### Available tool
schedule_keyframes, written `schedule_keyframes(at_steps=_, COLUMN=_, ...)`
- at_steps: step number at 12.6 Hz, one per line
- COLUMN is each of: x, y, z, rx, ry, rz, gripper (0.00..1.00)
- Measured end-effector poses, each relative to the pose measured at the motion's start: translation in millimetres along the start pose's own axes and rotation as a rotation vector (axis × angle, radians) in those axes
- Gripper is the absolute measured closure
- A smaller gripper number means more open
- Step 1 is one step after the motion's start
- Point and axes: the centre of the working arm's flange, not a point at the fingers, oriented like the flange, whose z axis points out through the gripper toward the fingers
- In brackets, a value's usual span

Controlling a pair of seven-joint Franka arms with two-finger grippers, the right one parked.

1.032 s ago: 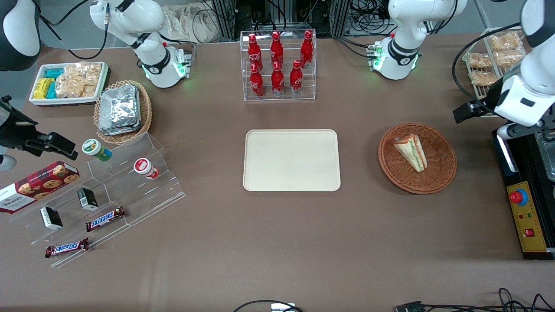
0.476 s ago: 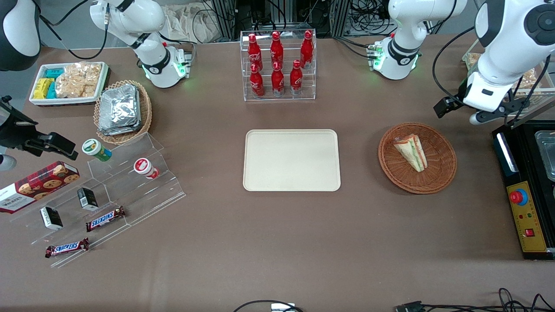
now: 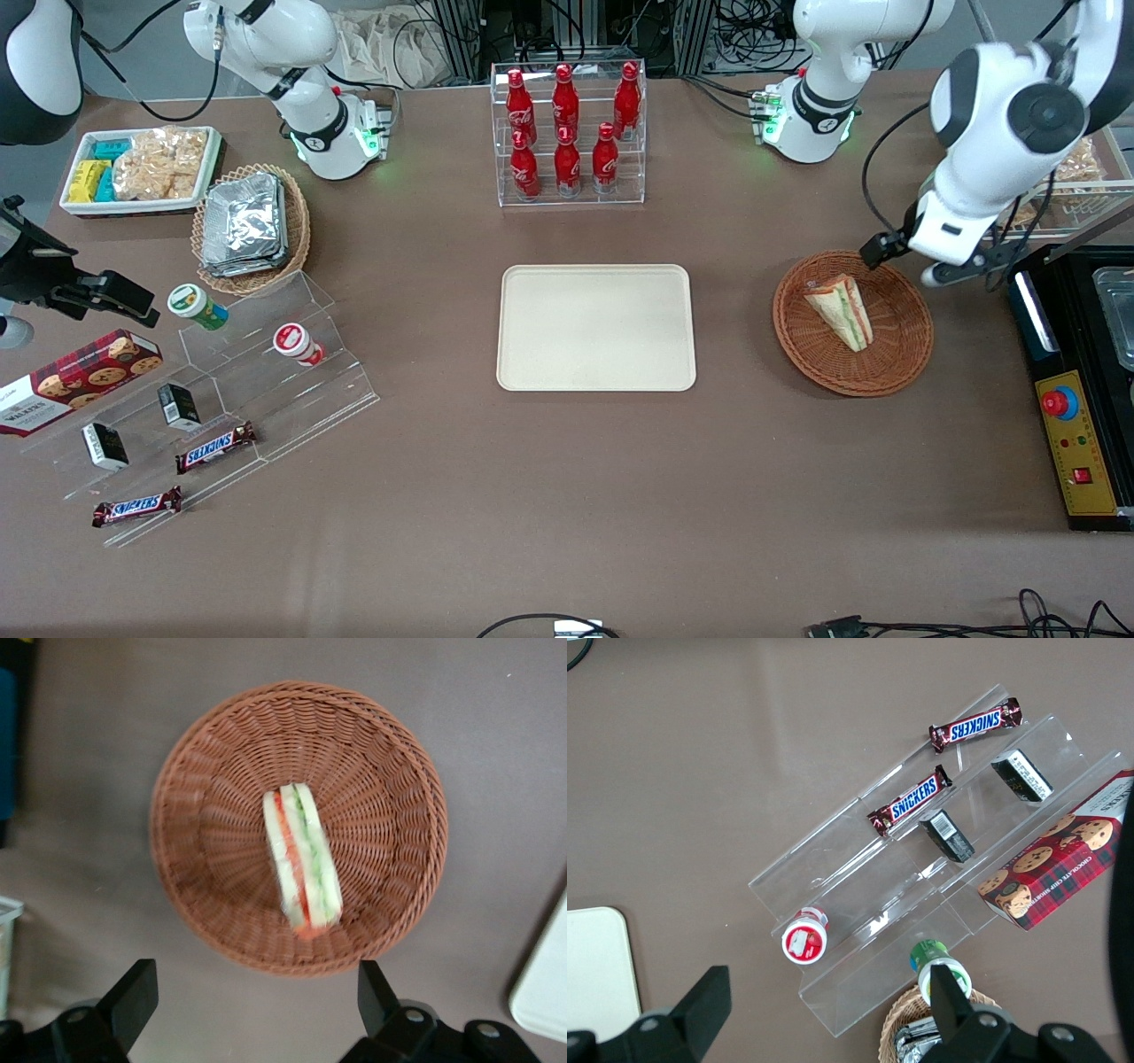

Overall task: Place sandwich from basket to tray
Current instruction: 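Lower the left gripper and close it on the wrapped sandwich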

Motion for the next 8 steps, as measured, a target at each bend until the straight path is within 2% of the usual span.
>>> schedule_keyframes(at_steps=2, x=6.9, y=7.9, z=44.3, rx=-0.020, ry=0.017, rz=0.009, gripper=0.00)
schedule_keyframes(at_steps=8, x=18.3, y=23.4, z=130.2, rx=-0.058, ry=0.021, rz=0.009, gripper=0.00)
